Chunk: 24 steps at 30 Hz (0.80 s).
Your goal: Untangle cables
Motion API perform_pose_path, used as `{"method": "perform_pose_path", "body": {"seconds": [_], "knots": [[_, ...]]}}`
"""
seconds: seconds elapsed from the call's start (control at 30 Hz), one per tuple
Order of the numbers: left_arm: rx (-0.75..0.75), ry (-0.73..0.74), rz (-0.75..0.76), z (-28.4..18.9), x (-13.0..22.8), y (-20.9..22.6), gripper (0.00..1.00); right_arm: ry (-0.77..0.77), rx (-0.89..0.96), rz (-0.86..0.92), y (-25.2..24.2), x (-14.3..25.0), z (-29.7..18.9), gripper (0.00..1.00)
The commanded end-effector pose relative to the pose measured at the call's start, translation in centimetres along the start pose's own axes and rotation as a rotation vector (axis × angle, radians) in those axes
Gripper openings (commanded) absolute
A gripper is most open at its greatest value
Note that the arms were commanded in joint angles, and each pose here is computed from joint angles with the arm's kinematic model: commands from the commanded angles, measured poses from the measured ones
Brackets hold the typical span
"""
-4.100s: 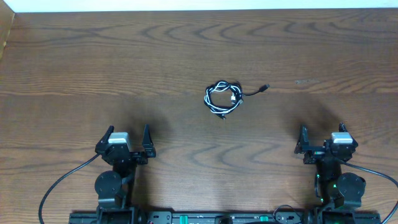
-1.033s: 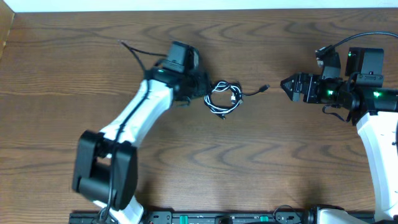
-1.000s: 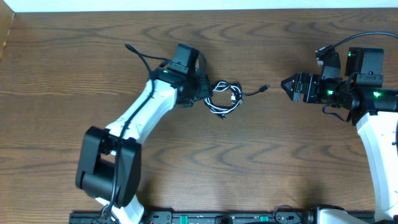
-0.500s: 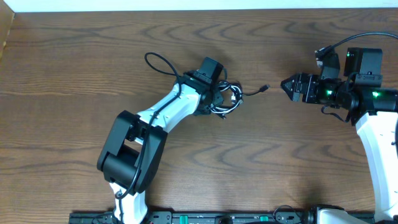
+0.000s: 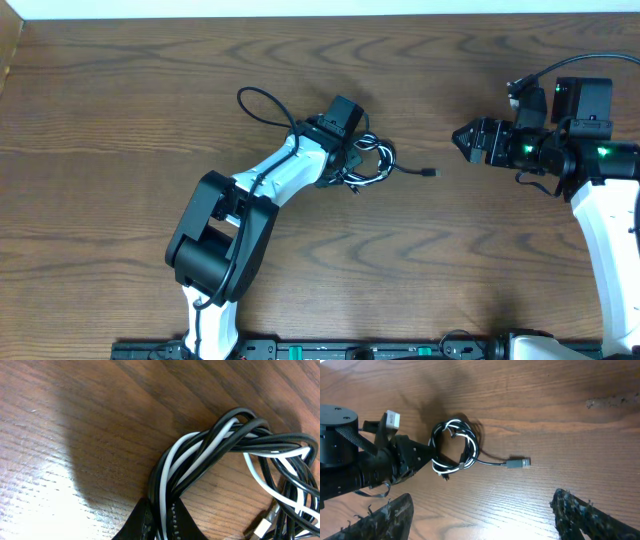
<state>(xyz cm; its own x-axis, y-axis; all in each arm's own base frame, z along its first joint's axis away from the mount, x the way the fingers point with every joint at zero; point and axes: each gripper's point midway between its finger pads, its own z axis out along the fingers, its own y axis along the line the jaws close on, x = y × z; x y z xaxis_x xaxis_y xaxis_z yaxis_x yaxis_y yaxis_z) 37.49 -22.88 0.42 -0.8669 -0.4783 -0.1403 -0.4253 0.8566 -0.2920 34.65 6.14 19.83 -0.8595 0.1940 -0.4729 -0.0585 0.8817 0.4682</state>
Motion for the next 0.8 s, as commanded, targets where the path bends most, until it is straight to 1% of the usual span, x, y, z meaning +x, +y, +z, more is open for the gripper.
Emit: {"method": "perform_pose_path", "body": {"seconds": [0.0, 0.13, 0.2, 0.23, 0.3, 0.4, 0.5, 0.57, 0.67, 0.77], "knots": [[0.084, 0.062, 0.123, -0.5, 0.5, -1.5, 0.07, -0.016, -0.007, -0.009, 0.5, -0.7, -0.2, 0.84], [0.320, 0.089, 0.324, -4.6, 0.7, -5.5, 0.08, -0.026, -0.057, -0.041, 1.9, -0.9, 0.1, 0.79], [0.429, 0.052, 0.452, -7.9, 0.5, -7.2, 0.07, -0.037, -0.119, -0.078, 3.5, -1.2, 0.2, 0.75], [0.449, 0.026, 0.482, -9.3, 0.2, -7.5, 0.08, -0.041, -0.150, -0.100, 4.3, -1.3, 0.2, 0.74], [0.481, -0.018, 0.521, -11.4, -0.2, -7.9, 0.07, -0.046, -0.187, -0.128, 5.5, -1.4, 0.3, 0.71], [0.527, -0.086, 0.585, -14.6, -0.6, -8.6, 0.07, -0.043, -0.214, -0.163, 6.8, -1.1, 0.6, 0.63], [0.557, -0.132, 0.625, -17.0, -0.6, -8.9, 0.07, -0.033, -0.235, -0.192, 8.1, -0.7, 0.9, 0.61], [0.557, -0.140, 0.647, -17.7, -0.4, -8.7, 0.07, -0.028, -0.252, -0.216, 9.0, -0.4, 1.1, 0.61], [0.530, -0.111, 0.655, -17.6, 0.1, -7.8, 0.08, -0.028, -0.266, -0.250, 10.3, 0.0, 1.4, 0.61], [0.516, -0.081, 0.657, -17.3, 0.6, -7.3, 0.07, -0.031, -0.214, -0.248, 10.2, 0.1, 1.9, 0.60]]}}
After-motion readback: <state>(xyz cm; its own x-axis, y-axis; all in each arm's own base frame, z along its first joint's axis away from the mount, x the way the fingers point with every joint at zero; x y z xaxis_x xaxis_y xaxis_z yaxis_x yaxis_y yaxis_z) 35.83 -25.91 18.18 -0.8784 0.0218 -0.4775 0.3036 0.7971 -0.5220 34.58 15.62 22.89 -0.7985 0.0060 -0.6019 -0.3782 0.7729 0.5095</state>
